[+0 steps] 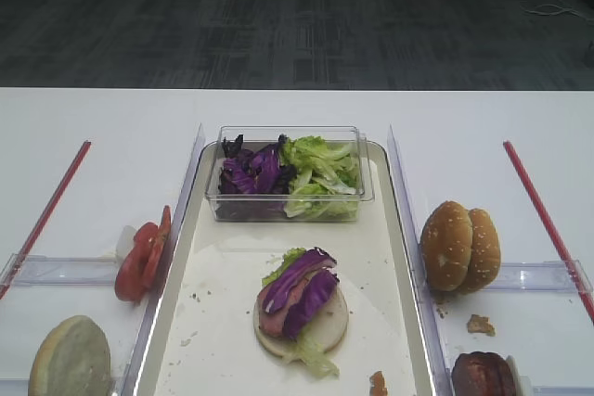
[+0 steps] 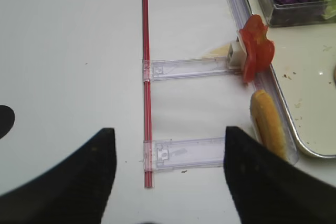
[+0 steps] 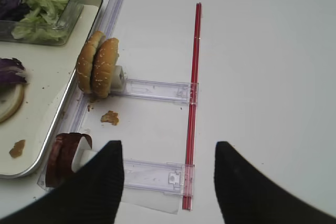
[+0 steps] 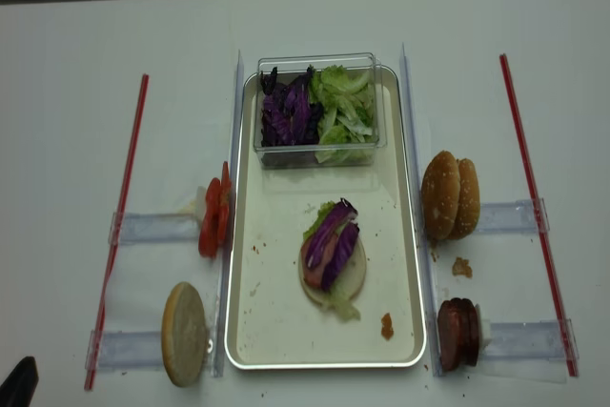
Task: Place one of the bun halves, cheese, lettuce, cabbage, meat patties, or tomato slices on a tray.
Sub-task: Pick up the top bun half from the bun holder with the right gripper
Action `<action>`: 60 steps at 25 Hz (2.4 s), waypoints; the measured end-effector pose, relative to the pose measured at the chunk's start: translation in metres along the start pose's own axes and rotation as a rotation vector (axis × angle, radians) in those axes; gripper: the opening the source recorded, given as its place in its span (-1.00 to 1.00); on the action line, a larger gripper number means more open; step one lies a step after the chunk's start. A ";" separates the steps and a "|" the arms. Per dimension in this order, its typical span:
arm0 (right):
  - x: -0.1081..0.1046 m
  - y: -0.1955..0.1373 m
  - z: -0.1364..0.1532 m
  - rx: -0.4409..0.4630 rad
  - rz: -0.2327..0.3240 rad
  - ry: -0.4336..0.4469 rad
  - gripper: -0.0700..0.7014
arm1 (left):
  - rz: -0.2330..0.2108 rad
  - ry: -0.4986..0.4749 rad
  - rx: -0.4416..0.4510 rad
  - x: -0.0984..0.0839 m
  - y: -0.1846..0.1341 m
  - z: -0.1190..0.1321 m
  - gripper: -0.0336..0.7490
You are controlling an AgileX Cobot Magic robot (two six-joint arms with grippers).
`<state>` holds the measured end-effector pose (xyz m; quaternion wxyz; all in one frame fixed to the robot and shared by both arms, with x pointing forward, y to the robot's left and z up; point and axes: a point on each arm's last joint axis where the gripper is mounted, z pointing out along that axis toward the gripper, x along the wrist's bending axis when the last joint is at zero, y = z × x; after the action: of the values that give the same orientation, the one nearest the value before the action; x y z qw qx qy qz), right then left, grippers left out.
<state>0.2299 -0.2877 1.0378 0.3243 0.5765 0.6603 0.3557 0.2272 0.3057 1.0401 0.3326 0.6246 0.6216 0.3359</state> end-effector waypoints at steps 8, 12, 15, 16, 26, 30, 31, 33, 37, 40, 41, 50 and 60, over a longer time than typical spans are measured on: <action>0.004 0.001 0.000 -0.006 0.021 0.042 0.25 | 0.000 0.000 0.000 0.000 0.000 0.000 0.16; 0.004 0.002 0.001 0.007 0.050 0.052 0.25 | 0.000 0.000 0.000 0.000 0.000 0.000 0.16; 0.003 0.007 0.009 0.069 0.093 0.058 0.25 | 0.000 0.000 0.000 0.000 0.000 0.000 0.16; 0.003 0.009 0.012 0.101 0.119 0.058 0.25 | 0.000 0.000 0.000 0.000 0.000 0.000 0.16; -0.002 0.050 0.050 0.377 0.233 0.095 0.25 | 0.000 0.000 0.000 0.000 0.000 0.000 0.16; -0.007 0.075 0.067 0.458 0.249 0.097 0.25 | 0.000 0.000 0.000 0.000 0.000 0.000 0.16; -0.008 0.081 0.072 0.484 0.252 0.098 0.25 | 0.000 0.000 0.000 0.000 0.000 0.000 0.16; -0.010 0.097 0.081 0.522 0.257 0.101 0.25 | 0.000 0.000 0.000 0.000 0.000 0.000 0.16; -0.015 0.127 0.105 0.609 0.267 0.112 0.25 | 0.000 0.000 0.000 0.000 0.000 0.000 0.16; -0.019 0.147 0.124 0.662 0.273 0.118 0.25 | 0.000 0.000 0.000 0.000 0.000 0.000 0.16; -0.020 0.153 0.131 0.677 0.274 0.118 0.25 | 0.000 0.000 0.000 0.000 0.000 0.000 0.16; -0.030 0.197 0.183 0.699 0.278 0.120 0.25 | 0.000 0.000 0.000 0.000 0.000 0.000 0.16; -0.035 0.195 0.201 0.745 0.289 0.088 0.25 | 0.000 0.000 0.000 0.000 0.000 0.000 0.16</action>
<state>0.5064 -0.2870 1.0954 0.0112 0.7258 0.6694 0.1581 0.2272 0.3057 1.0401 0.3326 0.6246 0.6216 0.3359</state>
